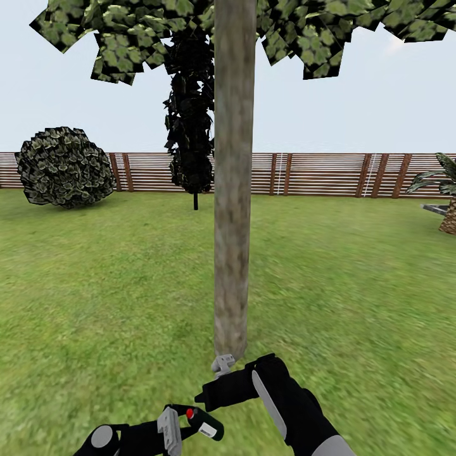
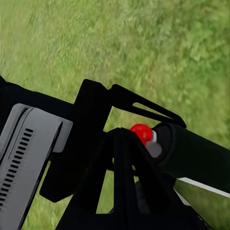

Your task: In the garden, pick up the pesticide atomizer on the floor and spray pesticide onto both trees until each tree trunk is fully covered.

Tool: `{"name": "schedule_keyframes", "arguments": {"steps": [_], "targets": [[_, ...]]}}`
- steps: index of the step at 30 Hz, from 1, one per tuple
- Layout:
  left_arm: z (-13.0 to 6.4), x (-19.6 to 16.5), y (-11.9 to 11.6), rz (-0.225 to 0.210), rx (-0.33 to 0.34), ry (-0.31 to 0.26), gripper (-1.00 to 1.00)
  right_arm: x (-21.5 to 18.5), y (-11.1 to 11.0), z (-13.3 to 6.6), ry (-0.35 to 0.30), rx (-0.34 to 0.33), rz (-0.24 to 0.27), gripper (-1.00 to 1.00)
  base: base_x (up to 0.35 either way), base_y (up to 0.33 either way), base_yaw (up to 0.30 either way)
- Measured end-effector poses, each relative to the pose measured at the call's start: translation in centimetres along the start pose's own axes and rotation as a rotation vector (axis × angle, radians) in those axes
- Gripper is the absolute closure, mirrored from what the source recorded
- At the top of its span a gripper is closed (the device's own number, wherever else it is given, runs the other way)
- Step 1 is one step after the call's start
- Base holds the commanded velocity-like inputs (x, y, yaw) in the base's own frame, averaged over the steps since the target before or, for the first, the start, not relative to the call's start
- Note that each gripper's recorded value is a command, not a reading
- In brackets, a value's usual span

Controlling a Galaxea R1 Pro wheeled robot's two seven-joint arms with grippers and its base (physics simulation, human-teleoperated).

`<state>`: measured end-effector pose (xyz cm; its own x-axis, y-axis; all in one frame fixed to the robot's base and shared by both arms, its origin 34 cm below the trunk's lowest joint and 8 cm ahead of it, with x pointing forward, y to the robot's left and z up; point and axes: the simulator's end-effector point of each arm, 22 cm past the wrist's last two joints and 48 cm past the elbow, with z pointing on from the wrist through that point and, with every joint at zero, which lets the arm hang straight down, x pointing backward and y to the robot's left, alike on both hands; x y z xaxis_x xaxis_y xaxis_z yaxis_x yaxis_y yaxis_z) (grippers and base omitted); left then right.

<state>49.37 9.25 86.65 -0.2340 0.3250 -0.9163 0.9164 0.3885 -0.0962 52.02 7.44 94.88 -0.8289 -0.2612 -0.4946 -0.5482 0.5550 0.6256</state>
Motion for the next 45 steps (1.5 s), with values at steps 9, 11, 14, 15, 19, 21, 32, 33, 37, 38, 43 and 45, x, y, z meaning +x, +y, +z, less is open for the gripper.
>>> {"name": "schedule_keyframes", "arguments": {"steps": [9, 11, 14, 15, 19, 21, 32, 33, 37, 38, 43, 45], "targets": [[0.02, 0.01, -0.05, 0.0, 0.001, 0.001, 1.0, 0.0, 0.0, 0.0, 0.0, 0.0, 0.0, 1.0, 0.0, 0.0, 0.0], [0.02, 0.01, -0.06, 0.0, 0.002, 0.0, 1.0, 0.0, 0.01, 0.0, 0.0, 0.0, 0.0, 1.0, 0.0, 0.0, 0.0], [0.02, -0.04, -0.08, 0.002, 0.003, -0.001, 1.0, 0.01, 0.01, 0.01, 0.0, 0.0, 0.0, 1.0, 0.0, 0.0, 0.0], [0.02, -0.06, -0.1, 0.002, 0.004, -0.002, 1.0, 0.02, 0.01, 0.01, 0.001, 0.0, 0.0, 1.0, 0.0, 0.0, 0.0], [-0.08, -0.28, -0.01, 0.009, 0.005, -0.005, 1.0, 0.1, -0.04, 0.05, 0.003, 0.001, 0.001, 1.0, 0.0, 0.0, 0.0], [-0.12, -0.34, 0.03, 0.011, 0.005, -0.006, 1.0, 0.23, -0.11, 0.11, 0.006, 0.001, 0.004, 1.0, 0.0, 0.0, 0.0], [-0.15, -0.51, -0.38, 0.016, 0.025, -0.008, 1.0, 0.63, -0.29, 0.34, 0.014, 0.002, 0.013, 1.0, 0.0, 0.0, 0.0], [-0.15, -0.52, -0.39, 0.016, 0.026, -0.008, 1.0, 0.63, -0.3, 0.34, 0.014, 0.002, 0.013, 1.0, 0.0, 0.0, 0.0], [-0.14, -0.54, -0.42, 0.016, 0.027, -0.009, 1.0, 0.67, -0.3, 0.35, 0.015, 0.001, 0.013, 1.0, 0.0, 0.0, 0.0], [-0.13, -0.55, -0.44, 0.016, 0.028, -0.009, 1.0, 0.68, -0.3, 0.36, 0.015, 0.001, 0.014, 1.0, 0.0, 0.0, 0.0], [-0.06, -0.6, -0.5, 0.016, 0.029, -0.01, 1.0, 0.74, -0.35, 0.38, 0.017, 0.002, 0.015, 1.0, 0.0, 0.0, 0.0], [-0.06, -0.61, -0.5, 0.016, 0.029, -0.01, 1.0, 0.78, -0.36, 0.4, 0.018, 0.002, 0.016, 1.0, 0.0, 0.0, 0.0]]}}
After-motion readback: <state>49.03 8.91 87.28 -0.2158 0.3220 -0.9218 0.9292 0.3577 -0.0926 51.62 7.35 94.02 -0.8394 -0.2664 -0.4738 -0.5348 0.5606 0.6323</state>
